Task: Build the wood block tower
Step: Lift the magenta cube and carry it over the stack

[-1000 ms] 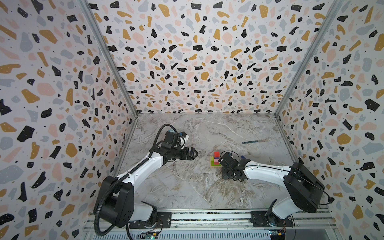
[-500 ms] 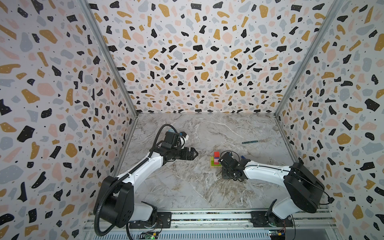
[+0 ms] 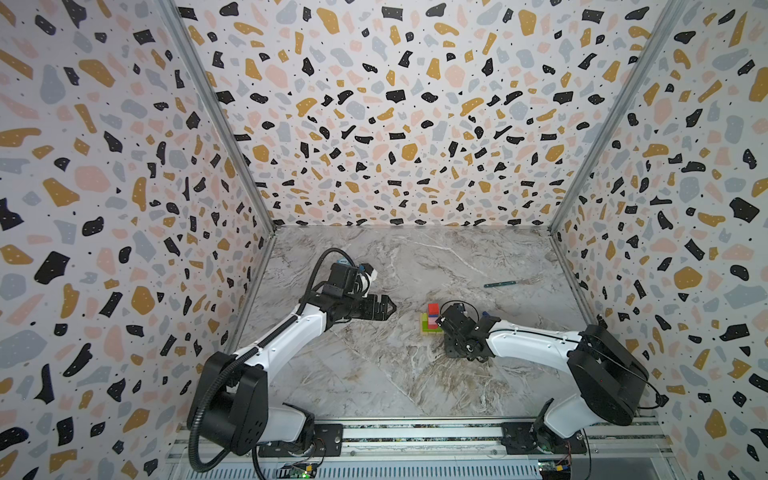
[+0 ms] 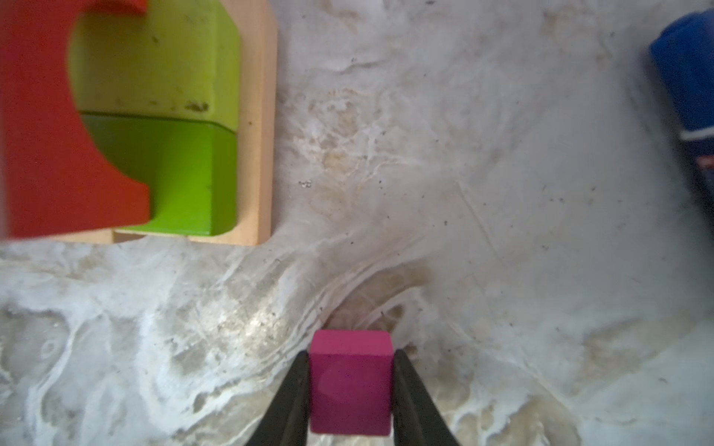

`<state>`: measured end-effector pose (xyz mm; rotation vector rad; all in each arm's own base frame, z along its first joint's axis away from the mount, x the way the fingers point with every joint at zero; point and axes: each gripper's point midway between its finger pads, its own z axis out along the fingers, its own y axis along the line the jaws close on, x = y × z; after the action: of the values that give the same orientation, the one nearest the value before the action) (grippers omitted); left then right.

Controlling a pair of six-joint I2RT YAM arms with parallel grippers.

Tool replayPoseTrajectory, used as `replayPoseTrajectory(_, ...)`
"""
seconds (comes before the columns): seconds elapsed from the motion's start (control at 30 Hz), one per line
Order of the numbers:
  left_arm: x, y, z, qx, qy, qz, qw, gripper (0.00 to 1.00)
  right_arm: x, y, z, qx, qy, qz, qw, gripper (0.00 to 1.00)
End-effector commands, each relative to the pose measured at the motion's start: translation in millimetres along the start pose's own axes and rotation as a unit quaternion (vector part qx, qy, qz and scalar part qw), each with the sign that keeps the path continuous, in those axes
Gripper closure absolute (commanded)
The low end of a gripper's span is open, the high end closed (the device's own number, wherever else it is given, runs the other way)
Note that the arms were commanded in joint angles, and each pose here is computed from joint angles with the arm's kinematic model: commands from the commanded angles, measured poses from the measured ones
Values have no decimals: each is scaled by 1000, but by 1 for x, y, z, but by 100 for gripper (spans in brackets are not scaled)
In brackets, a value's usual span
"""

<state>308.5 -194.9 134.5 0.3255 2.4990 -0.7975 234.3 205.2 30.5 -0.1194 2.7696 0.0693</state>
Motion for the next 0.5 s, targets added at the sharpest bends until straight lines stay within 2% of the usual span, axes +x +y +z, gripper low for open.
replayPoseTrajectory(0.0,-4,-1,-2,5,-11,1,1000,1,-11,-1,-15,8,-10,0,1000,71)
replayPoseTrajectory(0.47,-5,-4,-3,12,-12,2,1000,1,-42,14,-70,-21,-15,9,1000,69)
